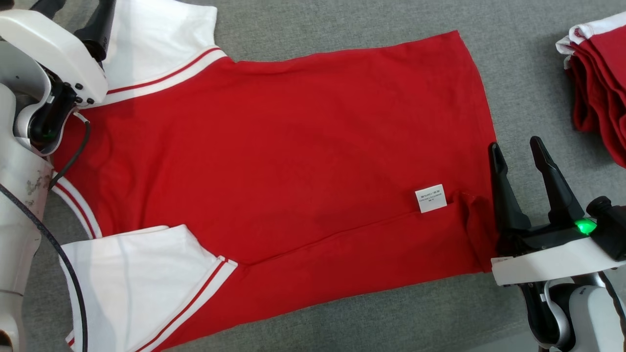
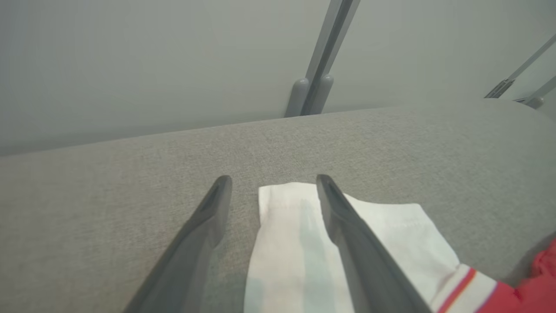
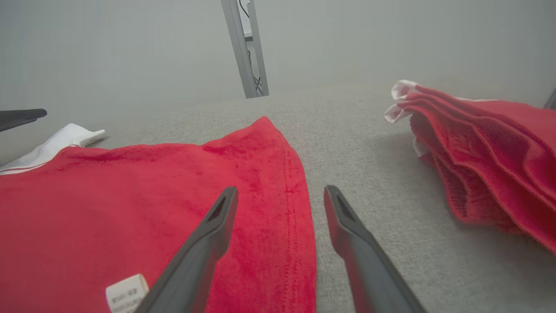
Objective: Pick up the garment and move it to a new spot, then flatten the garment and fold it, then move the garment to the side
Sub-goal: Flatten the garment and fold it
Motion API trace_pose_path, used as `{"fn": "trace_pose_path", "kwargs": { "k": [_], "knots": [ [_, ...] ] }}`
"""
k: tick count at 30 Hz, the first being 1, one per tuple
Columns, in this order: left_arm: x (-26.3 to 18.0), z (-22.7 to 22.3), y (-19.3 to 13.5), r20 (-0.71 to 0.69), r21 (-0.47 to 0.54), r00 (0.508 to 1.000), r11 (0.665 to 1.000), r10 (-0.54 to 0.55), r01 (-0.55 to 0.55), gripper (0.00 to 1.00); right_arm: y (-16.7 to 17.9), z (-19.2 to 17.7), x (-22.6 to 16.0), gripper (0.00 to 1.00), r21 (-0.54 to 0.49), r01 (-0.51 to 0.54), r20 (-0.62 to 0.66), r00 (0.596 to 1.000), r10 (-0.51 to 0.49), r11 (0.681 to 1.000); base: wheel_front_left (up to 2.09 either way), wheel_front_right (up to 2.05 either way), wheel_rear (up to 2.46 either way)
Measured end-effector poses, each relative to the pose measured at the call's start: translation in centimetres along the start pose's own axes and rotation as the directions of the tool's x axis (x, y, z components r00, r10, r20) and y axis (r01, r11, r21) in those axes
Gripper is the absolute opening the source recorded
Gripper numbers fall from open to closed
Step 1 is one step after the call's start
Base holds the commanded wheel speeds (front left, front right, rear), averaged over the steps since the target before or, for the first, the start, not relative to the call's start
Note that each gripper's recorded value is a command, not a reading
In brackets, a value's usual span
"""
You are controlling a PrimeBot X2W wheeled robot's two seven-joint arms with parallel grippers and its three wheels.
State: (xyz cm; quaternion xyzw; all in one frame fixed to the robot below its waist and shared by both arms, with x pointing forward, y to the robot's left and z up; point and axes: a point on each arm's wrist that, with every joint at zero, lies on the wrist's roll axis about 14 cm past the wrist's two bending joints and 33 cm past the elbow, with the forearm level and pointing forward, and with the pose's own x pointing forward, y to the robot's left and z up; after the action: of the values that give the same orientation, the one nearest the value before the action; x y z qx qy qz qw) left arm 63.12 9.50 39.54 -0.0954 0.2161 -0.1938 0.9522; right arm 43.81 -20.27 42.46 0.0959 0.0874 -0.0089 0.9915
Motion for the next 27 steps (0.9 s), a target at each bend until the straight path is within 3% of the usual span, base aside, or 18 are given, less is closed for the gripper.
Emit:
{"fn": "trace_pose_path", "kwargs": {
  "k": [4,11,12,14,21,27],
  "knots": [
    [1.6,-2.5,-1.6,-0.068,-0.016,0.996,0.999,-0.052,0.051,1.0,-1.1,-0.9,-0.3,1.0,-0.007,0.031,-0.019,0.999,-0.031,1.0,0.0,0.0,0.0],
    [1.9,-4.4,-0.9,-0.145,-0.024,0.988,0.999,-0.045,0.042,1.0,-1.3,-0.7,0.0,1.0,-0.004,0.036,-0.013,0.999,-0.036,0.999,0.0,0.0,0.0],
    [1.9,-4.6,-1.1,-0.156,-0.025,0.986,0.999,-0.052,0.049,0.89,-1.1,-0.3,0.4,1.0,-0.004,0.029,0.0,1.0,-0.029,1.0,0.0,0.0,0.0],
    [1.9,-4.5,-1.2,-0.154,-0.025,0.986,0.998,-0.056,0.053,0.0,-1.1,0.3,1.1,1.0,-0.009,0.025,0.02,0.999,-0.025,1.0,0.0,0.0,0.0],
    [1.9,-3.5,-1.2,-0.121,-0.004,0.991,0.998,-0.062,0.062,0.0,-0.6,3.5,6.4,1.0,-0.063,-0.012,0.066,0.998,0.016,0.998,0.0,0.0,0.0],
    [1.3,-2.7,-1.1,-0.098,0.012,0.993,0.998,-0.063,0.064,0.0,0.8,1.4,10.1,1.0,-0.071,-0.08,-0.057,0.995,0.076,0.994,0.0,0.0,0.0]
  ]
}}
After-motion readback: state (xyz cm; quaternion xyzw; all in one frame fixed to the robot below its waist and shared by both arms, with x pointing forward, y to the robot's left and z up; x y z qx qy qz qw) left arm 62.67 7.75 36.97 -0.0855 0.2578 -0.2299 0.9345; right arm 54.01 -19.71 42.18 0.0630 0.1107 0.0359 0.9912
